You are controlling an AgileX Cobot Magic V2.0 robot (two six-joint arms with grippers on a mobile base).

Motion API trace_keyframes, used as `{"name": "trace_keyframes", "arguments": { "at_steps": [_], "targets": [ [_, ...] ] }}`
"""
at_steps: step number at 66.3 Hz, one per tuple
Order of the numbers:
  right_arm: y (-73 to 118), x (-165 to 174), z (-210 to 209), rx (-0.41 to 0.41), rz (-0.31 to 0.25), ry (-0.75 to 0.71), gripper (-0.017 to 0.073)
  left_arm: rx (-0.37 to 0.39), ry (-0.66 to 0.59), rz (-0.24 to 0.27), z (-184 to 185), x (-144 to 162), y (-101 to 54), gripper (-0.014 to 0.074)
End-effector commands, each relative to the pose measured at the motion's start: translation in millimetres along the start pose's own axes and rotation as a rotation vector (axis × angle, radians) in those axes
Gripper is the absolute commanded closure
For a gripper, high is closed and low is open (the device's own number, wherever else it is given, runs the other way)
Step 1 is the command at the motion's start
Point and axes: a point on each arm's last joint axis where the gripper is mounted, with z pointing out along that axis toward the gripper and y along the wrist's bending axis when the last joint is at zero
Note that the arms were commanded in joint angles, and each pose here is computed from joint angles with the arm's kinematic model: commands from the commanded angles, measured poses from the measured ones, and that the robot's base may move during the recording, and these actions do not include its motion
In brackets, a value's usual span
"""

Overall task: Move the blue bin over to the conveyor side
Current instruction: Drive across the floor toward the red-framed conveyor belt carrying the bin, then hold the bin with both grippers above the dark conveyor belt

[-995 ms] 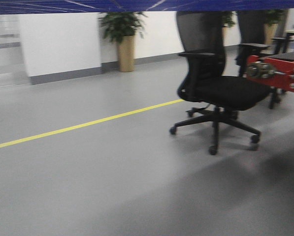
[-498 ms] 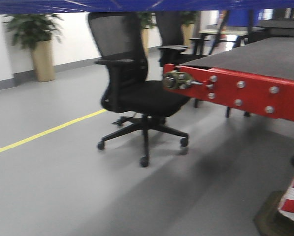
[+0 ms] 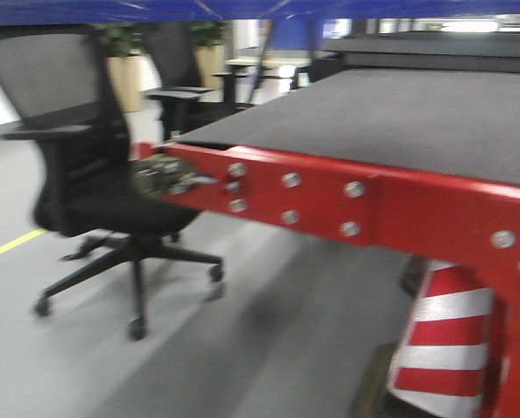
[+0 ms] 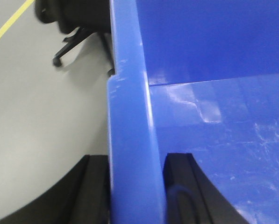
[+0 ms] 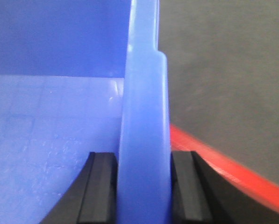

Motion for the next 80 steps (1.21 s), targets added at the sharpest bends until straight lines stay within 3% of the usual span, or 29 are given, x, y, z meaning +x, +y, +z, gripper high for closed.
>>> {"name": "trace_keyframes", "arguments": {
  "at_steps": [1, 21, 80],
  "targets": [
    [0.4, -10.0, -9.9, -0.024, -0.012, -0.128, 0.0629, 0.046, -0.128, -0.002, -13.2, -9.6, -2.0, 0.061],
    [0.4, -10.0, -9.9, -0.024, -0.012, -0.128, 0.0629, -0.002, -0.138, 0.014, -13.3, -10.6, 2.3, 0.061],
    [0.4, -10.0, -9.9, -0.024, -0.012, -0.128, 0.0629, -0.013, -0.139, 0.017, -12.6, -11.0, 2.9, 0.061]
  ]
}}
